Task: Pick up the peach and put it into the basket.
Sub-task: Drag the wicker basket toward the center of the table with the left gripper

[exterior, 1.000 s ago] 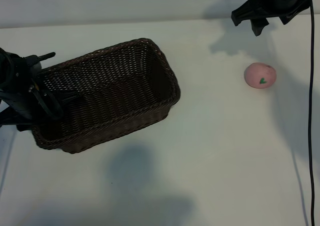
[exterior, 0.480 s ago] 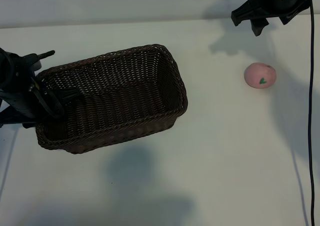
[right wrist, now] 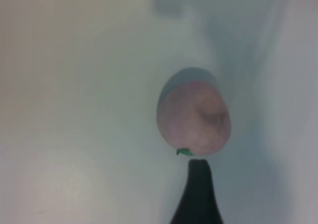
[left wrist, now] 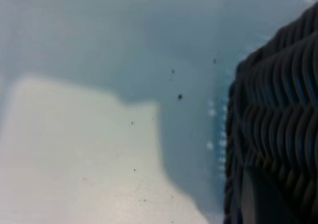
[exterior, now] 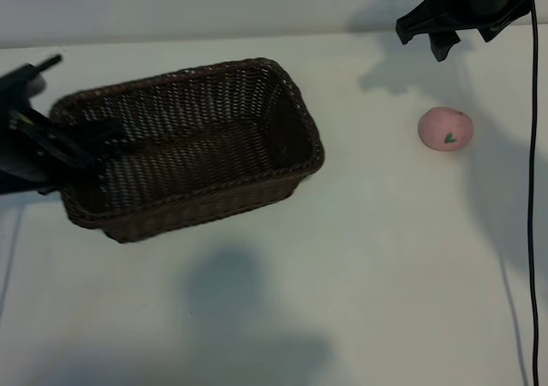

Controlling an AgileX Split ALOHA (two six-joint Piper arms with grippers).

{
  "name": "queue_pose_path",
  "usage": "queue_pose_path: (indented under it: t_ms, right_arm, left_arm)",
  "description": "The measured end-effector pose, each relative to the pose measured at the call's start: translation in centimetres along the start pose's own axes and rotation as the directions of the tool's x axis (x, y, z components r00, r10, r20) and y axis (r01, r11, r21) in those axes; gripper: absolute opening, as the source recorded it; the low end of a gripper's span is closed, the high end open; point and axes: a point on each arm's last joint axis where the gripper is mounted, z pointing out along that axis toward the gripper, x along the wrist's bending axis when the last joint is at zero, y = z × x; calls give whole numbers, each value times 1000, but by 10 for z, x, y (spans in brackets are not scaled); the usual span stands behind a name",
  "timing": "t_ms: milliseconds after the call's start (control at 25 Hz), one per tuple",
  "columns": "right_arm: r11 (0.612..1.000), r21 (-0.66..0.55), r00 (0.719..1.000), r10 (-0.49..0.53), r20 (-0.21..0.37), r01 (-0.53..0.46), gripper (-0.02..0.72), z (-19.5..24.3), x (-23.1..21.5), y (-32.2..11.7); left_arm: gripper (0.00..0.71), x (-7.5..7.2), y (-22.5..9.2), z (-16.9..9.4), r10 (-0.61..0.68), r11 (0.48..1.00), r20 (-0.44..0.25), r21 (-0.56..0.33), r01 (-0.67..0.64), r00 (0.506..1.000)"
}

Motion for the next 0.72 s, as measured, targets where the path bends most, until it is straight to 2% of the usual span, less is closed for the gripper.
queue_pose_path:
  t_ms: [160, 280, 480, 720]
  right_arm:
    - [1000, 0, 1000, 0, 0, 0, 555, 0, 0, 0]
    - [1000, 0, 1000, 0, 0, 0, 555, 0, 0, 0]
    - [1000, 0, 1000, 3, -7, -3, 555, 0, 1, 0]
    - [1000, 1, 1000, 5, -13, -5, 555, 0, 1, 0]
  left_arm:
    - [109, 2, 6, -21, -1, 999, 69, -32, 4, 998]
    - [109, -1, 16, -30, 29, 999, 117, -33, -25, 993]
    - [109, -18, 43, -41, 120, 993, 166, -37, -116, 979]
    - [109, -42, 71, -25, 186, 982, 182, -4, -188, 966]
